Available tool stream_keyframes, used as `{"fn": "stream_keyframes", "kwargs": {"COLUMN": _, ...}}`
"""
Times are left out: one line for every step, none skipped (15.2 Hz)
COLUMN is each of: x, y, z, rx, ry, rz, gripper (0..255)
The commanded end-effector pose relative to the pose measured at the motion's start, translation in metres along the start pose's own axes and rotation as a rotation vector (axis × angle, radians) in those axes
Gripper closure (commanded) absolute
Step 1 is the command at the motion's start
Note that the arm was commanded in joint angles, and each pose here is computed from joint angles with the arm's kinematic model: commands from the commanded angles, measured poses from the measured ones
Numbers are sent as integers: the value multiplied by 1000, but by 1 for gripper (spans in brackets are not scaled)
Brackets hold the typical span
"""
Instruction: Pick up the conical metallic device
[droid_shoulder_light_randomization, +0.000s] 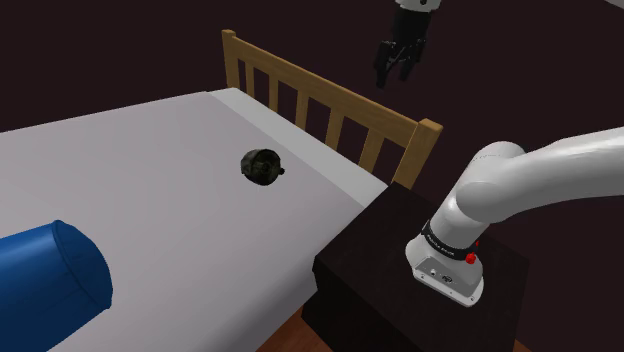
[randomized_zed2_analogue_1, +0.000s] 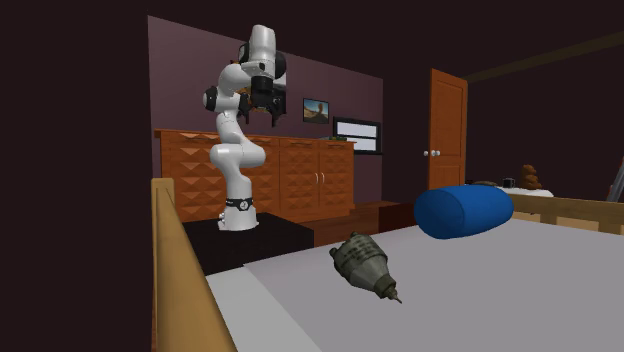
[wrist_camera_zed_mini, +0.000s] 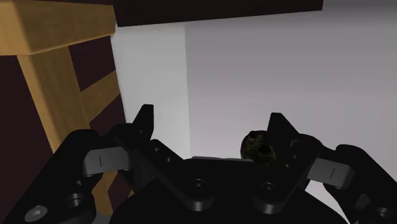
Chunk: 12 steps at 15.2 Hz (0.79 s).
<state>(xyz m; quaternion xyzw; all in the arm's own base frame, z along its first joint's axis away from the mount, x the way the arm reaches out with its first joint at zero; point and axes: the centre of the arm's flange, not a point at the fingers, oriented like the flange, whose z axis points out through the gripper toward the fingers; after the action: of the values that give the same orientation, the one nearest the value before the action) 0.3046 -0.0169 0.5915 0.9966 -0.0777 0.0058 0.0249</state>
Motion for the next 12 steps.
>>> {"fn": "stream_keyframes", "kwargs": {"x": 0, "y": 0, "z": 0, "rx": 0, "ry": 0, "rz": 0, "gripper": 0}}
{"fn": "stream_keyframes", "kwargs": {"x": 8, "y": -7, "z": 9, "rx": 1, "ry": -3, "rz": 2, "gripper": 0}}
{"fn": "stream_keyframes", "kwargs": {"x": 16, "y": -13, "z": 17, "rx": 3, "ry": -6, "rz": 4, "gripper": 0}}
{"fn": "stream_keyframes", "kwargs": {"x": 23, "y": -20, "z": 26, "rx": 4, "ry": -9, "rz": 7, "gripper": 0}}
{"fn": "stream_keyframes", "kwargs": {"x": 31, "y": -26, "z": 35, "rx": 5, "ry": -12, "rz": 9, "gripper": 0}}
{"fn": "stream_keyframes", "kwargs": {"x": 39, "y": -33, "z": 43, "rx": 7, "ry": -15, "rz": 11, "gripper": 0}}
{"fn": "stream_keyframes", "kwargs": {"x": 46, "y": -40, "z": 52, "rx": 8, "ry": -18, "rz": 13, "gripper": 0}}
{"fn": "stream_keyframes", "kwargs": {"x": 54, "y": -46, "z": 61, "rx": 9, "ry": -20, "rz": 15, "gripper": 0}}
{"fn": "stream_keyframes", "kwargs": {"x": 62, "y": -53, "z": 69, "rx": 11, "ry": -23, "rz": 18, "gripper": 0}}
{"fn": "stream_keyframes", "kwargs": {"x": 69, "y": -59, "z": 78, "rx": 12, "ry": -26, "rz": 20, "gripper": 0}}
{"fn": "stream_keyframes", "kwargs": {"x": 77, "y": -66, "z": 87, "rx": 13, "ry": -29, "rz": 22, "gripper": 0}}
{"fn": "stream_keyframes", "kwargs": {"x": 85, "y": -72, "z": 96, "rx": 15, "ry": -32, "rz": 24, "gripper": 0}}
